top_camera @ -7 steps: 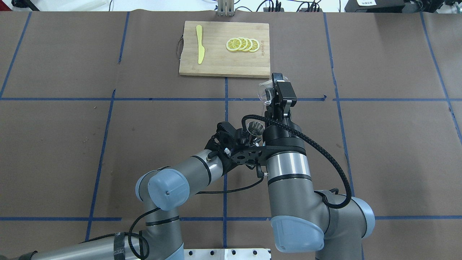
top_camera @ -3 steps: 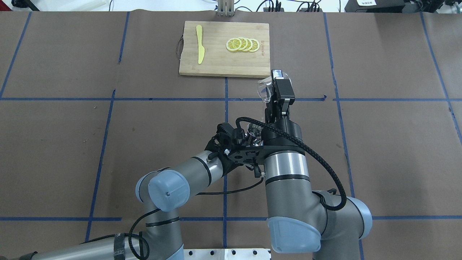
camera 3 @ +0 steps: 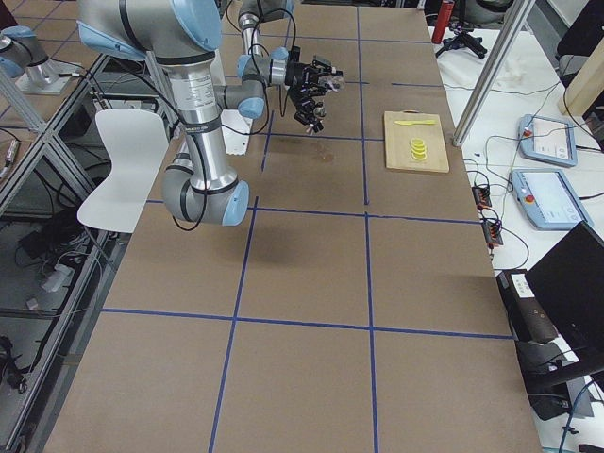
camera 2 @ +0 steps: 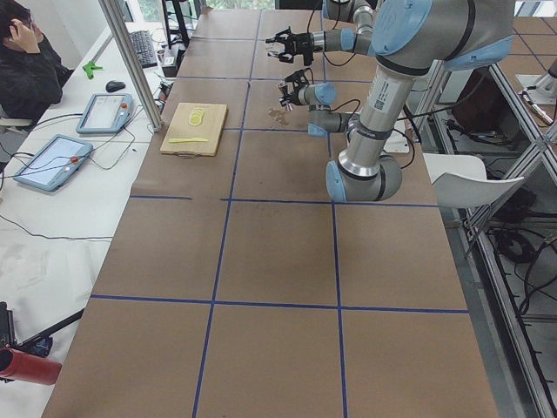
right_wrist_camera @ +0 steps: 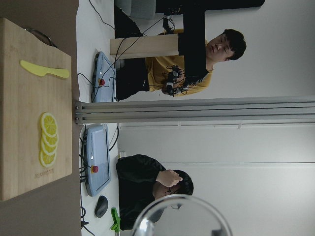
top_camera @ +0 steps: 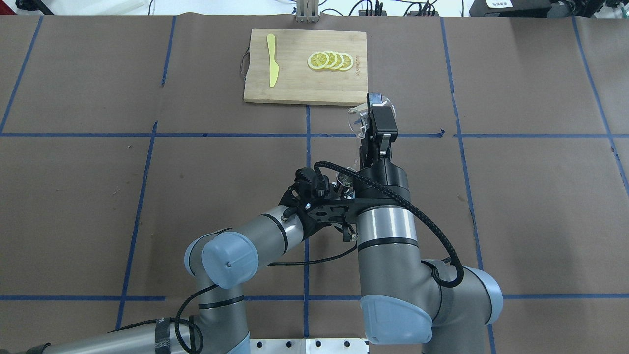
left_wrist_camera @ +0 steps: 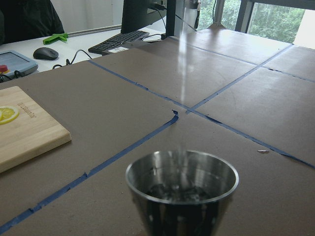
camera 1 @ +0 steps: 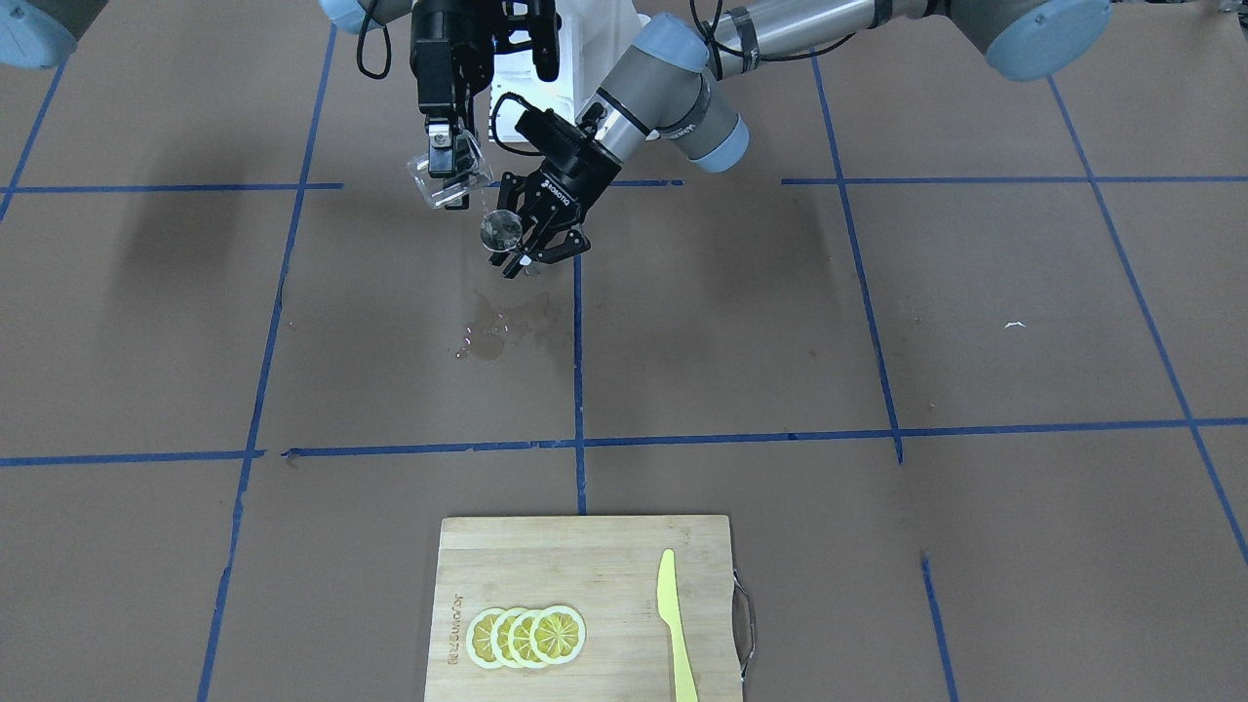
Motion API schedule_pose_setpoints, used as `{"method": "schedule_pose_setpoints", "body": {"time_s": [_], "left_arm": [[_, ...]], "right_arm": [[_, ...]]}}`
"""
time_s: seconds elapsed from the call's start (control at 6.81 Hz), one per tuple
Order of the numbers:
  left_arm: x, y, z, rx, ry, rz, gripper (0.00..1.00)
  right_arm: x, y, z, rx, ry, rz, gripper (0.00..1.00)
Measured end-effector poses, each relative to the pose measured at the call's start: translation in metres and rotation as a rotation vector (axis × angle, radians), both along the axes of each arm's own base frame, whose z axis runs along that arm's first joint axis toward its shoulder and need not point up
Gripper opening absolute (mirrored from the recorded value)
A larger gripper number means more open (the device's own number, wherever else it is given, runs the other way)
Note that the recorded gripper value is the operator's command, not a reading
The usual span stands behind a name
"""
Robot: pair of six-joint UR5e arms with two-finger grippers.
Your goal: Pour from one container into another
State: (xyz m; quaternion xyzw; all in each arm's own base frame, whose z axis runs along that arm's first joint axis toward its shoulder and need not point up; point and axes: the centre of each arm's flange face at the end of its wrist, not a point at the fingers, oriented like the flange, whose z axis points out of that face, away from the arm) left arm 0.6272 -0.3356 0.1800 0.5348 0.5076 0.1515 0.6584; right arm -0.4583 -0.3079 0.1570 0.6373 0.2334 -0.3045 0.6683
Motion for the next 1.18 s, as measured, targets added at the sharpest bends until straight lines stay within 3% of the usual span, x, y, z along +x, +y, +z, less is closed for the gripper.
{"method": "schedule_pose_setpoints", "body": {"time_s": [0.59, 0.88, 1.18], "left_arm": [[-0.0012, -0.0001, -0.0011, 0.001, 0.003, -0.001, 0.0], [-0.0019, -0.0005, -0.0006, 0.001, 0.003, -0.002, 0.0], [-0.0031, -0.0004, 0.0008, 0.0, 0.004, -0.003, 0.0]], "right_arm": [[-0.0019, 0.0019, -0.0085, 0.004, -0.057, 0.003, 0.0], [-0.0018, 0.0026, -0.0089, -0.001, -0.144, 0.006, 0.0], [-0.002, 0.0027, -0.0083, -0.013, -0.285, 0.014, 0.0]]}}
